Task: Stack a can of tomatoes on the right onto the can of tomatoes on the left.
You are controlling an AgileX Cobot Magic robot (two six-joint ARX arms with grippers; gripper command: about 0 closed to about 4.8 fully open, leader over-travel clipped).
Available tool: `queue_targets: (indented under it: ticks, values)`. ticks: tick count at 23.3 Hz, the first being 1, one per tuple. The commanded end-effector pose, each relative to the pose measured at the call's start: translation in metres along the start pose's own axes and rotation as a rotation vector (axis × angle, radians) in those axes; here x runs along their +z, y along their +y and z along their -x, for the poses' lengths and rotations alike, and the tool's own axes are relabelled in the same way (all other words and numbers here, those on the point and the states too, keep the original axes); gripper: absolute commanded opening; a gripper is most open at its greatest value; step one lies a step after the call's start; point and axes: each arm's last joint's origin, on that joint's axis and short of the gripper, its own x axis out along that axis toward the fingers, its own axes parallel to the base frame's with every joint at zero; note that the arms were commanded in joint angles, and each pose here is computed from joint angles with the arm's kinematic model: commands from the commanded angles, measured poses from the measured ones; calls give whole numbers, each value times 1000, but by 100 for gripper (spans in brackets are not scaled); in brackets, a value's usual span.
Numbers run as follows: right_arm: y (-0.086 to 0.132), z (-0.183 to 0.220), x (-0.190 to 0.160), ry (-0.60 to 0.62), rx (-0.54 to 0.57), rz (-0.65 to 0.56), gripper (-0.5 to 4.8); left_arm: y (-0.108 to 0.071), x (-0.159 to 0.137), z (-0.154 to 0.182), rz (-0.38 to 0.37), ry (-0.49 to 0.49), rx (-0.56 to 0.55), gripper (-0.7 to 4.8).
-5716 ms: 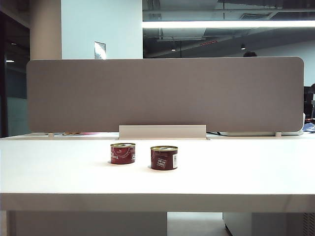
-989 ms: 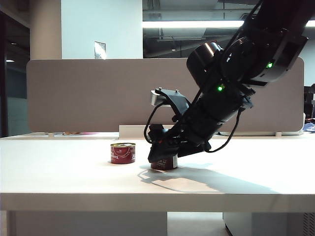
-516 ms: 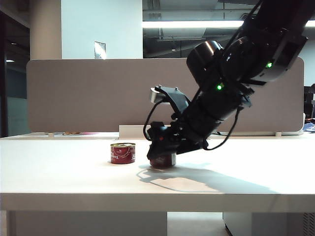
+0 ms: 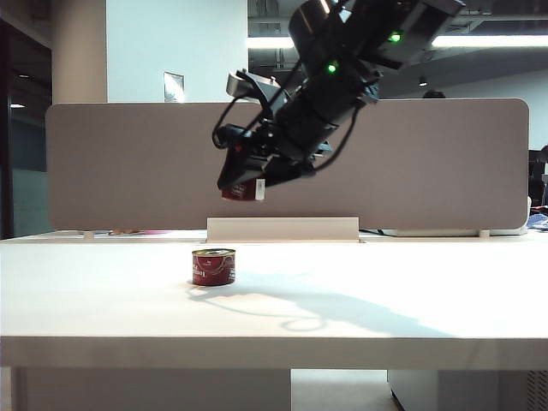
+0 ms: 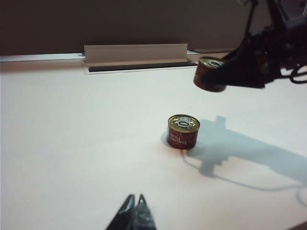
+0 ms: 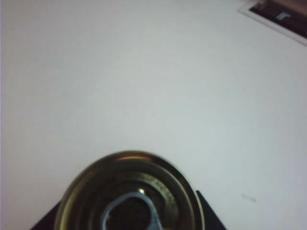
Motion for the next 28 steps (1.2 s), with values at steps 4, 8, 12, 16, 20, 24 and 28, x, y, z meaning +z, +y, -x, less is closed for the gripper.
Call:
queue_targets:
  ticks: [4, 8, 12, 16, 20, 24, 28]
  values:
    - [-2, -18, 5, 51, 15, -15, 199, 0, 2, 0, -4, -8, -3, -6]
    - [-3, -30, 0, 77, 44, -22, 199, 0, 1, 0, -2, -3, -3, -6]
    - [0, -35, -2, 84, 51, -19, 199, 0, 1, 0, -2, -3, -3, -6]
    - [9, -40, -5, 87, 68, -9, 199, 0, 1, 0, -2, -3, -2, -6]
    - [12, -46, -11, 102, 71, -7, 199, 0, 1, 0, -2, -2, -2, -6]
    - [13, -48, -13, 106, 74, -7, 200, 0, 1, 0, -1, -2, -3, -6]
    - [13, -48, -12, 102, 74, -6, 201, 0, 1, 0, -1, -1, -3, -6]
